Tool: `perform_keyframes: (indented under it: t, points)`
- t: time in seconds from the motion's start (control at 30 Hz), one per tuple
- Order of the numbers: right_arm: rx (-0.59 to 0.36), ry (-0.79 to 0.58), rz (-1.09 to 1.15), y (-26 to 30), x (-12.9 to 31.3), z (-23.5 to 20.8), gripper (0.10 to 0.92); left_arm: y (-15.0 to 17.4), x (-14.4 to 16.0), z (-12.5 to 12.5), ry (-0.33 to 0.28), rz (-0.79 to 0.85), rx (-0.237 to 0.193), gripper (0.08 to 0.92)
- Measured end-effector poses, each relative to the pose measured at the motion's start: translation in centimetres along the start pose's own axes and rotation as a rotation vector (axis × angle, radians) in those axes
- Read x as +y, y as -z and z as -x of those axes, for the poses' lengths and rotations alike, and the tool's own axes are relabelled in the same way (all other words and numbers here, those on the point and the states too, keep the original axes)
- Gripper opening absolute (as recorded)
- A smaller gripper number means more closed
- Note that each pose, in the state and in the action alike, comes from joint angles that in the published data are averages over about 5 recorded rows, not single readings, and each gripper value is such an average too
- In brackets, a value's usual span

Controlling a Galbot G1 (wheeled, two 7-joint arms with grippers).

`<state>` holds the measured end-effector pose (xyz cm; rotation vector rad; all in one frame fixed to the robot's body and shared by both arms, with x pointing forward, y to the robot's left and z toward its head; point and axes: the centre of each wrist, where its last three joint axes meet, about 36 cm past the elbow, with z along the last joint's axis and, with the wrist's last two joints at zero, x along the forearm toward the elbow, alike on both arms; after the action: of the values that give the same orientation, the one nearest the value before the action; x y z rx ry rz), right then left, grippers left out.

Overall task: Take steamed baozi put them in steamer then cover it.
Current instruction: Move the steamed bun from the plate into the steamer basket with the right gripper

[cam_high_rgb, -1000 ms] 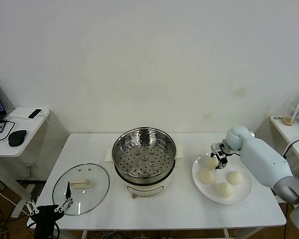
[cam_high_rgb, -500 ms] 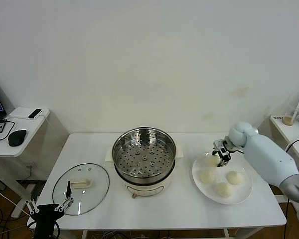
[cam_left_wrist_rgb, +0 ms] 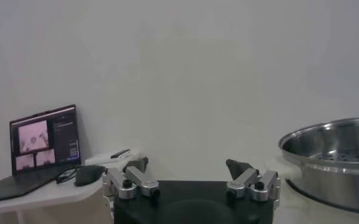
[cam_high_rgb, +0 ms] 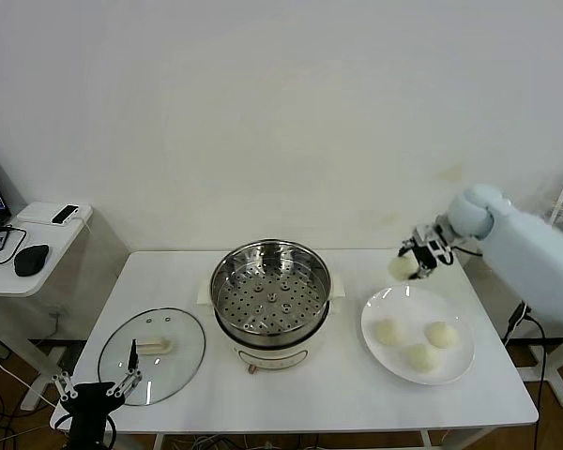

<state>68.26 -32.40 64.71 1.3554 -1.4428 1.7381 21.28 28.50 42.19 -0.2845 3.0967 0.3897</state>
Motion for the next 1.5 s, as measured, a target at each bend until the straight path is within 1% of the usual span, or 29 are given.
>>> perform_keyframes:
  t: [0.17, 0.33, 0.5, 0.7, 1.03, 1.5]
  points:
    - [-0.038, -0.051, -0.066, 3.3, -3.1, -2.0, 0.619, 0.3, 0.3, 0.0, 0.0, 0.003, -0.004, 0.823]
    - [-0.098, -0.088, -0.162, 8.0, -5.8, -2.6, 0.619, 0.3, 0.6, 0.0, -0.003, 0.009, -0.001, 0.823]
    - [-0.151, -0.09, -0.267, 13.0, -7.4, -1.7, 0.619, 0.2, 0.8, 0.1, 0.002, 0.012, 0.002, 0.823]
    - [-0.191, -0.056, -0.405, 18.5, -7.9, 0.9, 0.619, 0.2, 1.1, 0.1, 0.016, 0.008, 0.003, 0.823]
    - [-0.191, -0.019, -0.616, 23.8, -7.5, 5.7, 0.622, 0.2, 1.6, 0.1, 0.043, -0.004, 0.004, 0.823]
    - [-0.143, -0.009, -0.821, 26.0, -7.6, 10.9, 0.628, 0.4, 2.1, 0.3, 0.065, -0.007, -0.004, 0.823]
